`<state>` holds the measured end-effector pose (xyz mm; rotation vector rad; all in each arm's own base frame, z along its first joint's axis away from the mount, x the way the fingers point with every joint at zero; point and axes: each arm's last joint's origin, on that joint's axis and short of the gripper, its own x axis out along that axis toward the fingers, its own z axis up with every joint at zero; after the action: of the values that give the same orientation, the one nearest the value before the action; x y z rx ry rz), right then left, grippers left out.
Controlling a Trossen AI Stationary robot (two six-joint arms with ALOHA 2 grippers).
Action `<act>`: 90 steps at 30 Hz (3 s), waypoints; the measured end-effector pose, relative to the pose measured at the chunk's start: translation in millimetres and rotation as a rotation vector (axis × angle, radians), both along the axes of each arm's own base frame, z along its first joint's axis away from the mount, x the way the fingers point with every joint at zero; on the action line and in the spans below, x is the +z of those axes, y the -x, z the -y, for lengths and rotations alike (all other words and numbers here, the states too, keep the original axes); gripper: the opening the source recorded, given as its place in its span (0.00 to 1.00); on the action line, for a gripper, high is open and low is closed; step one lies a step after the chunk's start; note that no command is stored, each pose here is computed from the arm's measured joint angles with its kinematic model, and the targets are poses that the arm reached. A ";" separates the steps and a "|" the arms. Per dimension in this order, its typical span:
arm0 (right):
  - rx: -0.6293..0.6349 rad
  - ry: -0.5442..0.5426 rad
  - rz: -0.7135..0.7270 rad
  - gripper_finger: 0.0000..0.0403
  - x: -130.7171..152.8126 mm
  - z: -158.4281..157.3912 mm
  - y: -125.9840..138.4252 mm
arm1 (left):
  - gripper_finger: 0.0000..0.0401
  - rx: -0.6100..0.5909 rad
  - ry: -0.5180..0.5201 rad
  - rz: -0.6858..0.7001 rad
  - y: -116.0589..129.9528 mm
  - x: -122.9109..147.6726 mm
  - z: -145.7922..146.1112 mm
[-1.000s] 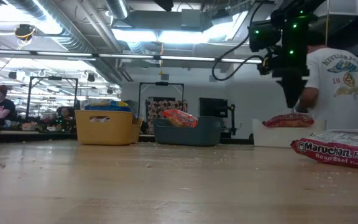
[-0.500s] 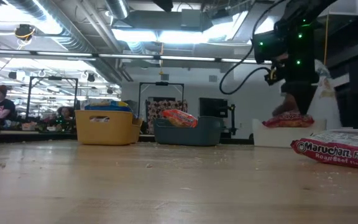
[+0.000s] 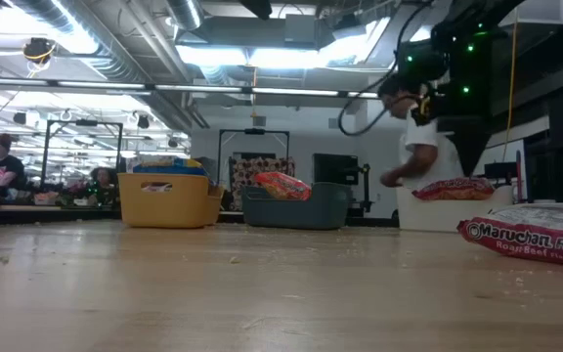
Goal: Sort Maruchan noodles
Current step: Put the top red noodle pack into the white bin
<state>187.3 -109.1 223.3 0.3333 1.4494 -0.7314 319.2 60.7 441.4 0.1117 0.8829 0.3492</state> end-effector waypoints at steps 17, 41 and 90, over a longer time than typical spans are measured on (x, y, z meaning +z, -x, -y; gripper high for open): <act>-0.094 0.240 -0.264 0.00 -26.3 8.2 18.9 | 0.24 0.025 -0.016 -0.010 3.1 0.0 -14.6; -0.098 0.245 -0.062 0.00 -15.5 20.2 2.1 | 0.24 0.022 -0.026 -0.017 4.2 0.0 -19.4; -0.031 0.308 -0.325 0.00 -59.9 36.5 -15.7 | 0.24 -0.019 -0.058 -0.055 5.9 -0.9 -20.5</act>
<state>203.0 -145.6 163.4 -0.0028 1.6069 -1.0551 313.3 81.2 440.5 0.1835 0.9257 0.3557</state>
